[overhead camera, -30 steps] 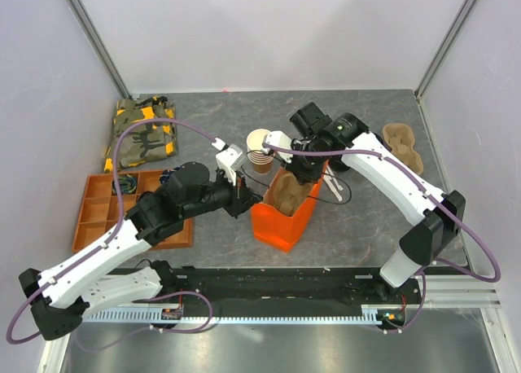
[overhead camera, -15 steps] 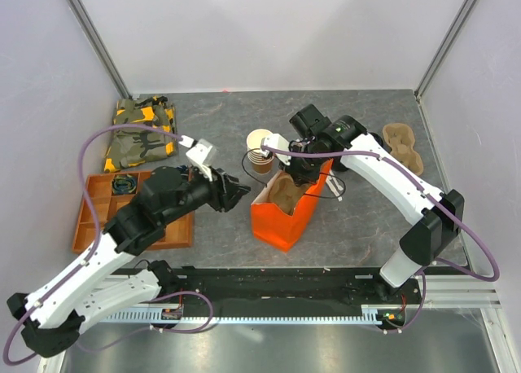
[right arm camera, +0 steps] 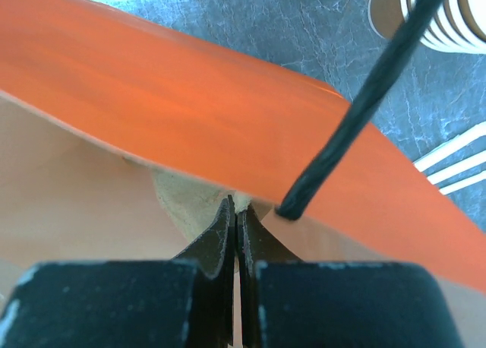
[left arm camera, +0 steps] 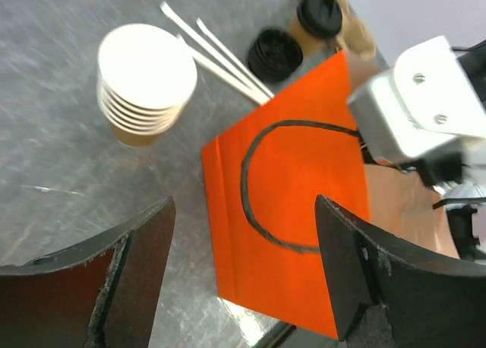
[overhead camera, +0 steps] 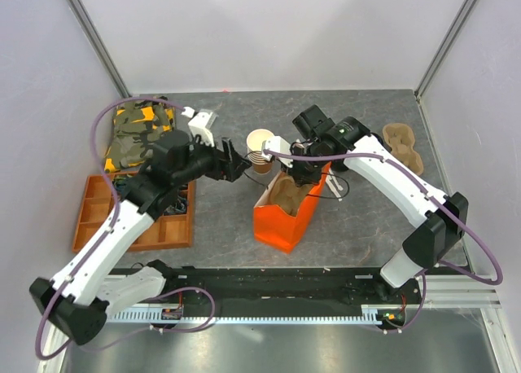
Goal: Pack the takeout coffee
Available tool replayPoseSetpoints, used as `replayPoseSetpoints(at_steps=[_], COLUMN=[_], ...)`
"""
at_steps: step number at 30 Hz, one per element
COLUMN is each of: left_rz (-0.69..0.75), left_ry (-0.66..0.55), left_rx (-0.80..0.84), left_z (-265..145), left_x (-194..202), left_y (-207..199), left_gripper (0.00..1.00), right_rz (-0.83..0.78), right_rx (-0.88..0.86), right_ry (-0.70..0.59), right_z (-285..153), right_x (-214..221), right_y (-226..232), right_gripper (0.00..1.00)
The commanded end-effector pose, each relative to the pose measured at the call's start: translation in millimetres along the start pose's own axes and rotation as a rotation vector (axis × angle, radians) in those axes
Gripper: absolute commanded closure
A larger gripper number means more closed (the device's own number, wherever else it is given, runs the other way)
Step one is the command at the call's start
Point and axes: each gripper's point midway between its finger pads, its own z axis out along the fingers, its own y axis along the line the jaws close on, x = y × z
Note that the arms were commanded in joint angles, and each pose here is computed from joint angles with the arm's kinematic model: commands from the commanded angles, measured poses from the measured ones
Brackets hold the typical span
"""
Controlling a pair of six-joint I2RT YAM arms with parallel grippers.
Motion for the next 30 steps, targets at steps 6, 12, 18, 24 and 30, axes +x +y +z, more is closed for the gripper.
replayPoseSetpoints(at_steps=[6, 12, 18, 24, 30], left_rz=[0.01, 0.014, 0.009, -0.012, -0.027], left_ry=[0.132, 0.153, 0.161, 0.166, 0.174], left_rx=[0.203, 0.251, 0.238, 0.235, 0.219], left_z=[4, -15, -24, -25, -23], left_x=[8, 26, 33, 36, 40], left_y=[-35, -41, -39, -39, -35], left_gripper=[0.6, 0.98, 0.98, 0.98, 0.98], right_rz=[-0.106, -0.096, -0.057, -0.032, -0.042], right_rx=[0.01, 0.027, 0.014, -0.016, -0.065], right_ry=[-0.053, -0.03, 0.025, 0.039, 0.017], right_z=[-6, -13, -15, -14, -6], right_x=[-7, -5, 1, -1, -3], right_y=[-2, -5, -6, -6, 0], right_gripper=[1.0, 1.0, 1.0, 1.0, 1.0])
